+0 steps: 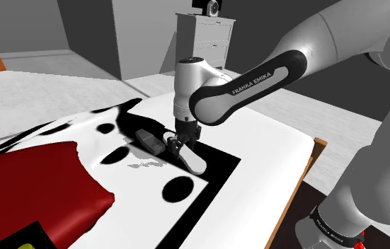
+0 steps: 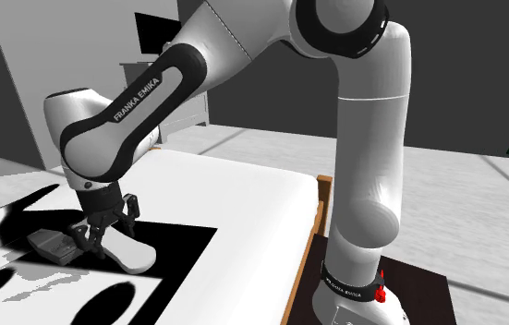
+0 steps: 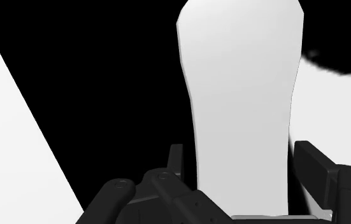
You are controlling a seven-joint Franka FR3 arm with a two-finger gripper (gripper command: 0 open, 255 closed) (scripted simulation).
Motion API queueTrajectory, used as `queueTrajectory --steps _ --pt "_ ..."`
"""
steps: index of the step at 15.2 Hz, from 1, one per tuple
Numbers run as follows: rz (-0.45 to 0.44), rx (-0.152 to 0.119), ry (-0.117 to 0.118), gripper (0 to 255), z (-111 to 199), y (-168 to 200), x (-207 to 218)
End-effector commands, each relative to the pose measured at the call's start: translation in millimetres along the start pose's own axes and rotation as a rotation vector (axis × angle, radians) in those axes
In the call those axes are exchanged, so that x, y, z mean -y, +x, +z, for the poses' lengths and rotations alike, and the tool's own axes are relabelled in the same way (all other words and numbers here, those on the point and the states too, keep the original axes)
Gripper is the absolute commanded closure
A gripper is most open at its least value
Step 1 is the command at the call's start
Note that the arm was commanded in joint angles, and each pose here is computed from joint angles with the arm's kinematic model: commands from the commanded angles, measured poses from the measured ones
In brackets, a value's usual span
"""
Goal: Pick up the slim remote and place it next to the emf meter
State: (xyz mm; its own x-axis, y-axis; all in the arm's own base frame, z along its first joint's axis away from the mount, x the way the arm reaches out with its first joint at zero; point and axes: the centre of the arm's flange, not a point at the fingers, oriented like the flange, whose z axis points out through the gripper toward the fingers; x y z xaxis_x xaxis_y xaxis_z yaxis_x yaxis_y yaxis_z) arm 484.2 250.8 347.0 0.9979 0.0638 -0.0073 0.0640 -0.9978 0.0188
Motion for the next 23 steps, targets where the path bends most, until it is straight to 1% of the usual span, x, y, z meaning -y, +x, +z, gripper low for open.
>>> queueTrajectory --steps 1,5,6,11,15,23 --pt "0.001 0.003 -0.001 255 3.6 0.0 0.1" --pt "0.001 0.003 -0.001 255 3.6 0.0 0.1" --pt "0.001 0.003 -0.001 0 3.8 -0.2 0.4" --pt "0.001 0.003 -0.001 0 3.6 0.0 0.1" --pt "0.001 0.003 -0.001 0 -46.4 0.2 0.1" --pt "0.001 0.003 -0.001 0 -46.4 0.2 0.1"
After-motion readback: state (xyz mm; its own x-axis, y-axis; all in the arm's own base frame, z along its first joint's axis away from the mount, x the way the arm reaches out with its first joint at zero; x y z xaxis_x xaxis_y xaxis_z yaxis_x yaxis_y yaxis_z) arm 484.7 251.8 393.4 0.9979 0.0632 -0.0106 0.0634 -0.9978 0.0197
